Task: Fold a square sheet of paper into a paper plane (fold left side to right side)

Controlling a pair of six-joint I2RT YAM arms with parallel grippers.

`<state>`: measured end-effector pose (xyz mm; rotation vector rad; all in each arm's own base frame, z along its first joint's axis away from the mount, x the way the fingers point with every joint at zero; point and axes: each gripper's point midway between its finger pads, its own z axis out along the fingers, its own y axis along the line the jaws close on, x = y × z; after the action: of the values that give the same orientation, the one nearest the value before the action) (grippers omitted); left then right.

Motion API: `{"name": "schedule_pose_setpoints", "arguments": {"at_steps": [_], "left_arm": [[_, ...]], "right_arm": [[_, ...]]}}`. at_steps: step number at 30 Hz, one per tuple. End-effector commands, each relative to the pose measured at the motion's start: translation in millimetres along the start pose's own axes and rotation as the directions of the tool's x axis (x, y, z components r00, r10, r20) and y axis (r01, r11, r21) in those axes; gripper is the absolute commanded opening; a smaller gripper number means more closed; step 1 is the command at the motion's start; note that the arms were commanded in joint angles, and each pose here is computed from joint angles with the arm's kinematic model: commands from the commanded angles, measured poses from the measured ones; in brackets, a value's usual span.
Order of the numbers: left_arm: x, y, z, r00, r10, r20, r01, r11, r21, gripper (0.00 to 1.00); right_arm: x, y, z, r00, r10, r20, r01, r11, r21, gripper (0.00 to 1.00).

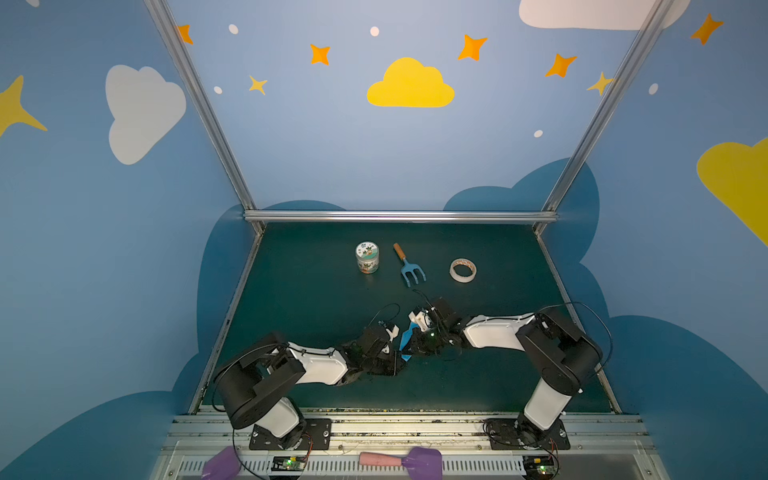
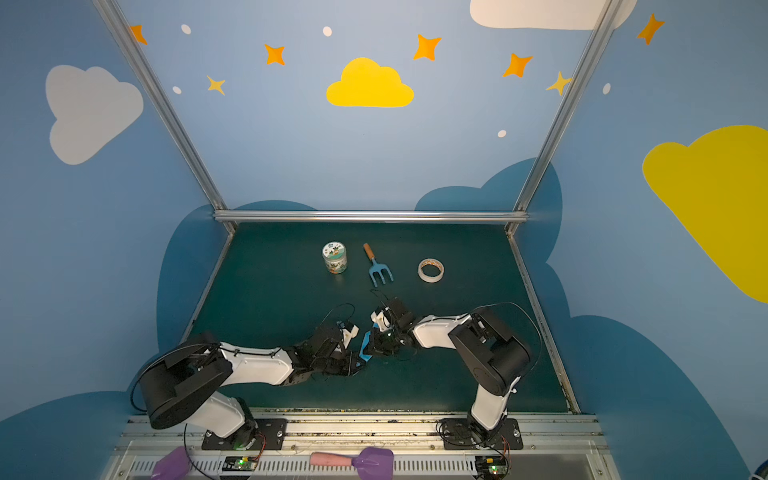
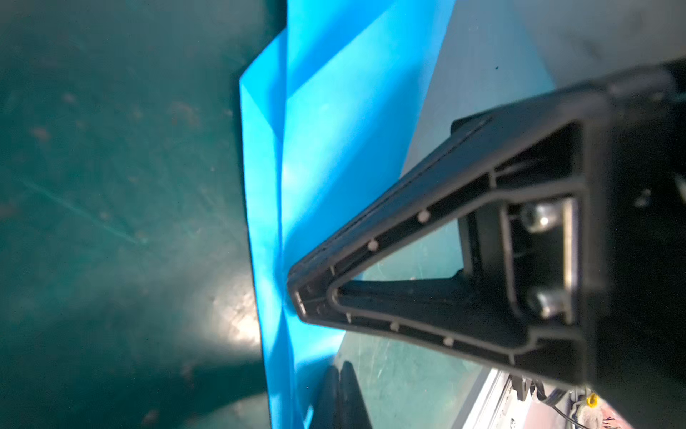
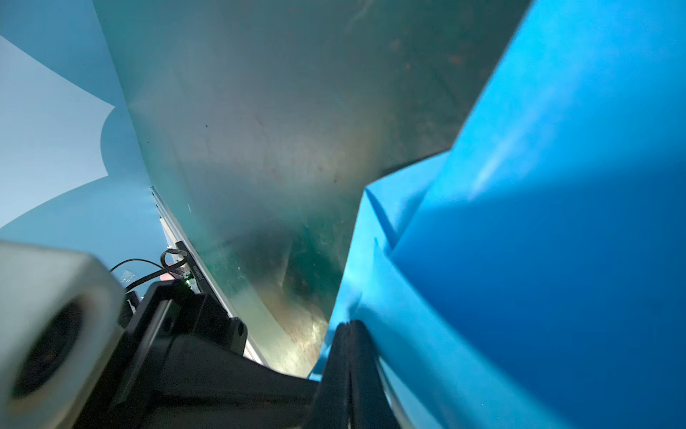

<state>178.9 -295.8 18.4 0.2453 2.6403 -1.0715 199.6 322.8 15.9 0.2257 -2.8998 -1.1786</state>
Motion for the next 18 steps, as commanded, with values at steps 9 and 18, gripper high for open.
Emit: {"name": "schedule_pose_setpoints", "arguments": {"at_steps": [9,18], "left_arm": [[-23,-3,-20,0.998,0.039,0.048,-0.034,0.995,-0.092,0.03],[-14,17,-7,0.999,0.026,0.020,-0.023,0.990,-0.142,0.03]], "right_arm": [[18,-48,3,0.996,0.087,-0.022,-0.083,0.984,0.156,0.01],[17,-47,2,0.996,0.090,-0.018,-0.086,0.984,0.153,0.01]]}}
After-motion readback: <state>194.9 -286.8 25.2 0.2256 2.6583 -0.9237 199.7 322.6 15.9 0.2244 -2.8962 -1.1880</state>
